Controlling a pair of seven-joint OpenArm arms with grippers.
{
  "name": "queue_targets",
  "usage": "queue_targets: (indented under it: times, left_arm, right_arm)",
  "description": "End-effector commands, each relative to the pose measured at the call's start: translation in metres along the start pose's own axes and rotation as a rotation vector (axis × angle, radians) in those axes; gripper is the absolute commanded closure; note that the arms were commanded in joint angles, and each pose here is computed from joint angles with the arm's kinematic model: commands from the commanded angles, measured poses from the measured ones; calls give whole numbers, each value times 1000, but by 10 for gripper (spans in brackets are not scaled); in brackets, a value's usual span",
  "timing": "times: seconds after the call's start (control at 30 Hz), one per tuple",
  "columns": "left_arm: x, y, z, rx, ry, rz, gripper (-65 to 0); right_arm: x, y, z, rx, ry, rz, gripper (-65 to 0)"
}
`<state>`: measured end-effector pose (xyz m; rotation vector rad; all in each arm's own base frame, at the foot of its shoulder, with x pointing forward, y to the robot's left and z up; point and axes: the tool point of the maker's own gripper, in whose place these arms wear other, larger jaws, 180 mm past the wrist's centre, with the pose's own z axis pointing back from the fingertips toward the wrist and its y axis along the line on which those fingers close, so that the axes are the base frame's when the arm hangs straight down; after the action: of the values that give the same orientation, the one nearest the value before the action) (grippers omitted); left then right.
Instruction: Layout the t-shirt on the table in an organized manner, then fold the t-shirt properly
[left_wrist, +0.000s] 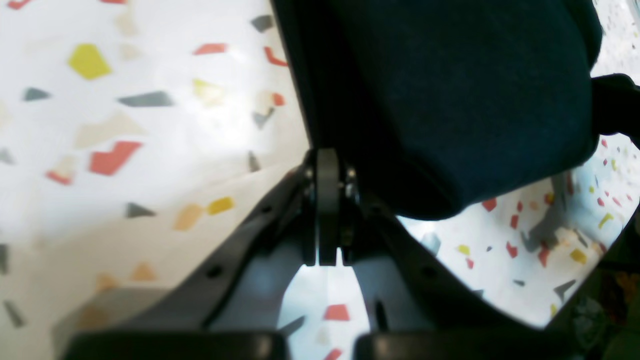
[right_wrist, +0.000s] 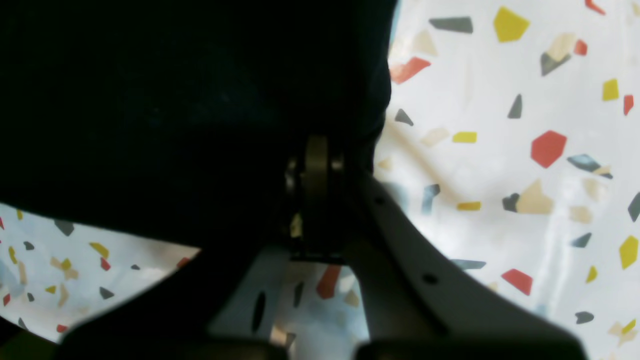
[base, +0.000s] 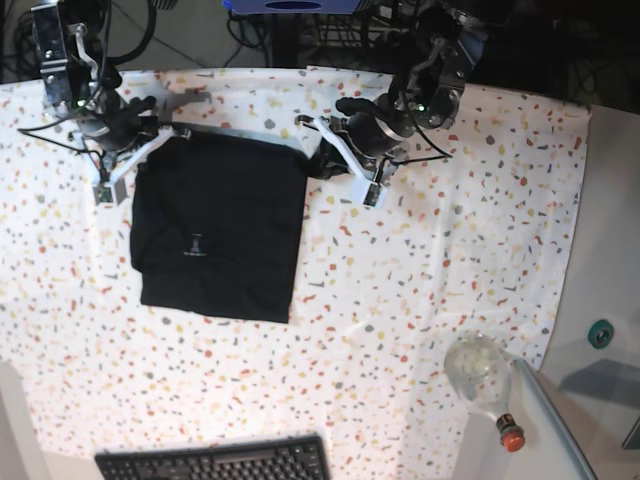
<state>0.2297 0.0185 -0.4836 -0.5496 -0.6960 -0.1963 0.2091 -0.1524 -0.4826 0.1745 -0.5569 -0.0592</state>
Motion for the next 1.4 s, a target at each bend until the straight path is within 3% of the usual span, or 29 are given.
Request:
queue_targets:
  times: [0.0, 0.17, 0.3, 0.47, 0.6, 0.67, 0.77, 0.83, 0.93, 1.03, 1.2, 1.37]
  left_arm:
    - [19, -8, 2, -28, -62, -4, 0]
    - [42, -20, 31, -51, -136, -69, 0]
    - [46, 6, 77, 38, -176, -89, 0]
    - [15, 38, 148, 155, -111, -137, 0]
    - [-19, 38, 185, 177, -9, -152, 0]
    - [-42, 33, 197, 175, 50, -132, 0]
    - [-83, 19, 214, 164, 154, -91, 0]
    - [-116, 7, 220, 151, 245, -111, 0]
    - [-173, -3, 219, 146, 349, -140, 0]
    - [-220, -10, 207, 143, 341, -110, 0]
    - [-274, 11, 184, 230, 290, 68, 0]
    - [-299, 22, 157, 279, 314, 168, 0]
  right_arm:
    - [17, 3, 4, 10, -52, 7, 0]
    - [38, 7, 18, 19, -114, 31, 0]
    - [42, -22, 47, -53, -161, -1, 0]
    - [13, -65, 100, -173, -97, 19, 0]
    - [-23, -97, 127, -257, -11, 26, 0]
    - [-55, -101, 139, -262, 68, 34, 0]
    - [-108, -89, 158, -188, 212, 80, 0]
    - [-155, -78, 167, -140, 325, 56, 0]
    - [-218, -77, 164, -112, 479, -1, 0]
    - [-264, -75, 141, -61, 607, -18, 0]
    - [-308, -85, 100, 37, 752, 241, 0]
    - [-334, -100, 89, 101, 918, 435, 0]
